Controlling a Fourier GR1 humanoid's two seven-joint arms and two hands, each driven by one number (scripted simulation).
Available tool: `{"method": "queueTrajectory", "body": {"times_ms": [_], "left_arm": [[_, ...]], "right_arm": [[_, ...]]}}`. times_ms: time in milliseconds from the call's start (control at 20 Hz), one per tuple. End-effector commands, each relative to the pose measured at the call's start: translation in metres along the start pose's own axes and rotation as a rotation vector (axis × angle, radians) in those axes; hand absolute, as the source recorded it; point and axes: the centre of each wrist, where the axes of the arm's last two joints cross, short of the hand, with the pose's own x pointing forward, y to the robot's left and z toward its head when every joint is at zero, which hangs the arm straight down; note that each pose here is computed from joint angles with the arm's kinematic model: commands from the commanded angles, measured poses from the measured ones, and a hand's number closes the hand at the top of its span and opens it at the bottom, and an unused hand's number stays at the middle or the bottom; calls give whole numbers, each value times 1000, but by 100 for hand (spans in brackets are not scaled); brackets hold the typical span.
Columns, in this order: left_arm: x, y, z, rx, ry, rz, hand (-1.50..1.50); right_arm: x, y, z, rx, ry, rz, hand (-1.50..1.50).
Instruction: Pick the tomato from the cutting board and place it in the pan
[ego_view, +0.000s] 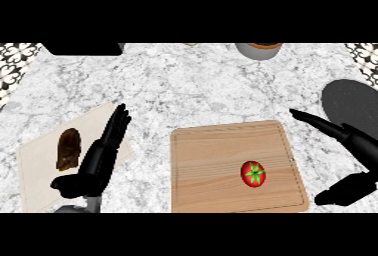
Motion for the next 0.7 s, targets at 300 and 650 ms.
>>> {"method": "queueTrajectory", "body": {"times_ms": [300,650], "left_arm": [[1,17,-15,-2,1,0,0],[7,-12,-21,26,-6,3,0]], "right_arm": [[23,63,-57,324,146,325,-150],[19,101,-50,366,231,396,-150]]}}
